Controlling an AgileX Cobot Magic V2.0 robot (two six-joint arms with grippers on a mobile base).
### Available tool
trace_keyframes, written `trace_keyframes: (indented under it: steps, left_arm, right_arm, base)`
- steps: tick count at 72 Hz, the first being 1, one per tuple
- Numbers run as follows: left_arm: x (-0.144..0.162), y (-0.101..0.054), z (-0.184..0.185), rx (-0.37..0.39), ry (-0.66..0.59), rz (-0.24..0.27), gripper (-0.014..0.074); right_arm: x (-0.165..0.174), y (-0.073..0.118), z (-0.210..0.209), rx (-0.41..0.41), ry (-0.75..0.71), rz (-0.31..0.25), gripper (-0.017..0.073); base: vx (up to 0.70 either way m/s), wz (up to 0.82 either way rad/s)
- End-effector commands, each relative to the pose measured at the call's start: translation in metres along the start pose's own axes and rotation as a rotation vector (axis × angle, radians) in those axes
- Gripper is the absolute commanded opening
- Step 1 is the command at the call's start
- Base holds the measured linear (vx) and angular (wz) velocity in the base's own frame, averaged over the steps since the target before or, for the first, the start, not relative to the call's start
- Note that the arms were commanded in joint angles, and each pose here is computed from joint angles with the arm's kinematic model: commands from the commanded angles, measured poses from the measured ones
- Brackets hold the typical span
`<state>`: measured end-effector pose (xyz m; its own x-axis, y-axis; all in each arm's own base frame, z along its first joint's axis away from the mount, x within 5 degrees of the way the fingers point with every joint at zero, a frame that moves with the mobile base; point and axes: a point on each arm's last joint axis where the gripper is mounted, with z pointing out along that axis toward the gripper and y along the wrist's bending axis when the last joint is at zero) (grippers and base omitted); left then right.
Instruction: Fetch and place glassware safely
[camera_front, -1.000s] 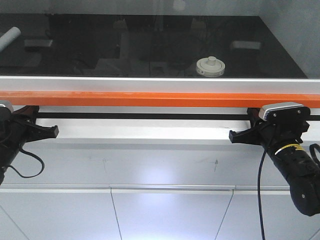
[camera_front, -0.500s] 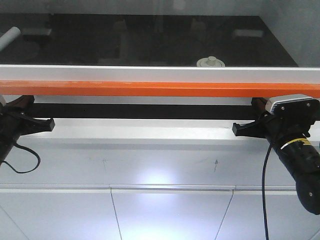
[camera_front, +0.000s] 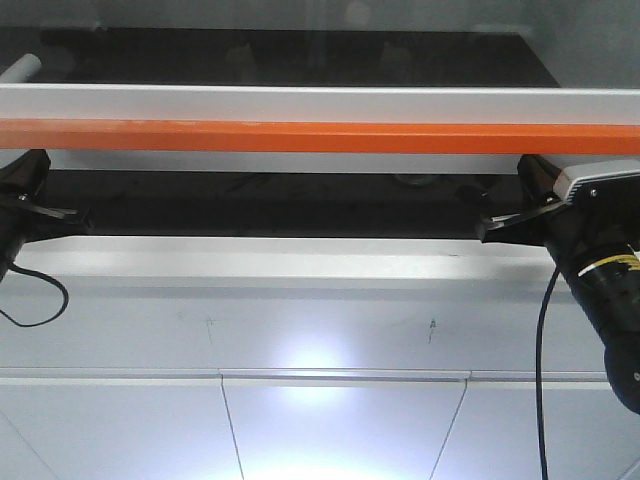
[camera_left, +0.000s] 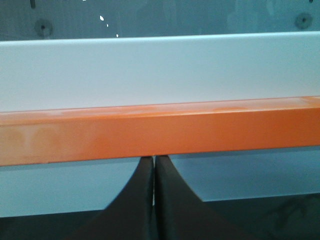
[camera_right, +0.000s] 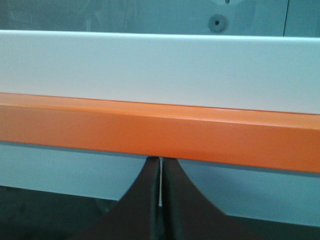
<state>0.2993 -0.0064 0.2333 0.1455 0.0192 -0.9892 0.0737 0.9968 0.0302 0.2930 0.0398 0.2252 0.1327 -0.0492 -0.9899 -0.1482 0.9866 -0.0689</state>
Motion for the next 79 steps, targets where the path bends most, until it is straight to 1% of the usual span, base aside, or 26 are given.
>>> trace_keyframes:
  steps: [1, 17, 28, 66, 79]
  left_arm:
    - [-0.050, 0.002, 0.006, -0.001, -0.268, -0.001, -0.0007]
    - [-0.075, 0.000, 0.013, 0.023, -0.310, 0.025, -0.0007]
    - [-0.086, 0.001, 0.013, 0.020, -0.323, 0.030, -0.0007]
    - [-0.097, 0.001, 0.008, 0.019, -0.331, 0.025, -0.0007]
    - [-0.100, 0.001, 0.006, 0.018, -0.337, 0.026, -0.0007]
  right_arm:
    - [-0.044, -0.001, 0.007, -0.010, -0.233, -0.021, -0.0001]
    - [-0.070, -0.003, 0.013, -0.008, -0.284, -0.029, -0.0001]
    - [-0.083, -0.002, 0.013, -0.018, -0.300, -0.042, -0.0001]
    - [-0.100, -0.003, 0.009, -0.018, -0.305, -0.050, -0.0001]
    - [-0.100, -0.003, 0.008, -0.018, -0.299, -0.051, -0.0001]
  base:
    - [0.00, 0.00]
    - [0.00, 0.00]
    - [0.00, 0.00]
    - [0.00, 0.00]
    - [0.00, 0.00]
